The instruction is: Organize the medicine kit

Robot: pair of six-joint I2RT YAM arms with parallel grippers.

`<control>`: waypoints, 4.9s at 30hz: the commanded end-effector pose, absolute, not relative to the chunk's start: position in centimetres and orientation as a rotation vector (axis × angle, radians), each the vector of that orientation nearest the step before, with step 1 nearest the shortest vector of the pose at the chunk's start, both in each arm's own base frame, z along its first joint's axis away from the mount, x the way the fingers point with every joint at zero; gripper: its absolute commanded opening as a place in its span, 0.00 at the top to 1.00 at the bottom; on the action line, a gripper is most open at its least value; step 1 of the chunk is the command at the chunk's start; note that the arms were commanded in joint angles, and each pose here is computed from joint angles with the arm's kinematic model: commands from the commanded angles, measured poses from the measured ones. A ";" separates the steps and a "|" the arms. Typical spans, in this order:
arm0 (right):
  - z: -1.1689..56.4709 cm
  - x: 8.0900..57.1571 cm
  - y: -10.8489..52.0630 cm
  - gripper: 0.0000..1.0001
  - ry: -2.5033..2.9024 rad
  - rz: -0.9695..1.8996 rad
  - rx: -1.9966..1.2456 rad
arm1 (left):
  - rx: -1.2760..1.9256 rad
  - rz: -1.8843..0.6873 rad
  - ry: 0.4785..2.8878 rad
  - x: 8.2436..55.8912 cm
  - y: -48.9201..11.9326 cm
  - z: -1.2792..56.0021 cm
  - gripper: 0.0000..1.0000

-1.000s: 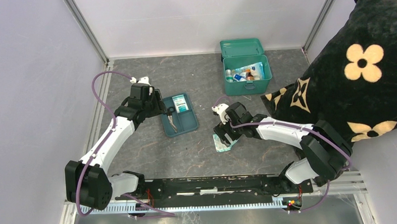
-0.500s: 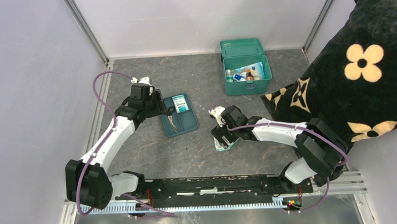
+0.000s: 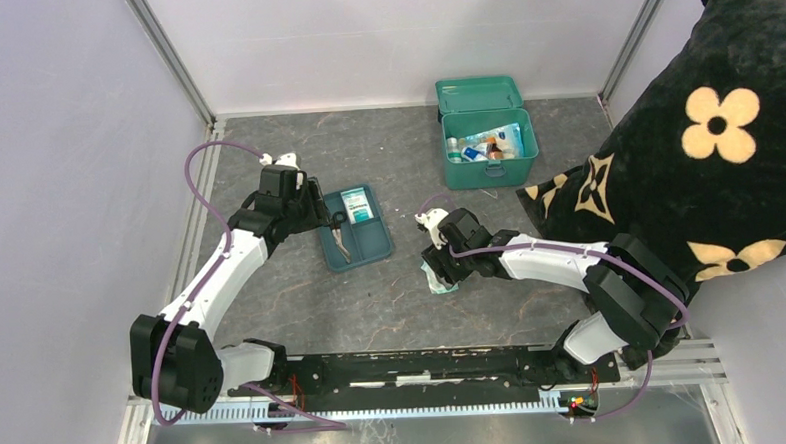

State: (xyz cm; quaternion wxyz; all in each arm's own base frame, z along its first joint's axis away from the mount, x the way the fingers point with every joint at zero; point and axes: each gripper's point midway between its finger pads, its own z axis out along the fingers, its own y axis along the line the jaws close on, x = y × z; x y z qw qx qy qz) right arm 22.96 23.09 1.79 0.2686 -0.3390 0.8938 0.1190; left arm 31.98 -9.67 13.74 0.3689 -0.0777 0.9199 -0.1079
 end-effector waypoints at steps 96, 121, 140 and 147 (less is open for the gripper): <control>1.3 25.0 20.2 0.92 2.448 0.543 -0.630 | -0.077 -0.861 2.467 21.5 -31.9 2.3 0.39; 1.1 21.8 21.2 0.95 2.471 0.705 -0.659 | -0.105 -0.752 2.550 20.5 -30.2 -1.6 0.43; 0.3 21.3 21.6 0.95 2.492 0.741 -0.653 | -0.033 -0.832 2.534 20.5 -31.7 -1.2 0.62; 0.8 21.9 21.2 0.96 2.468 0.700 -0.642 | -0.014 -0.800 2.527 21.0 -31.7 -0.8 0.80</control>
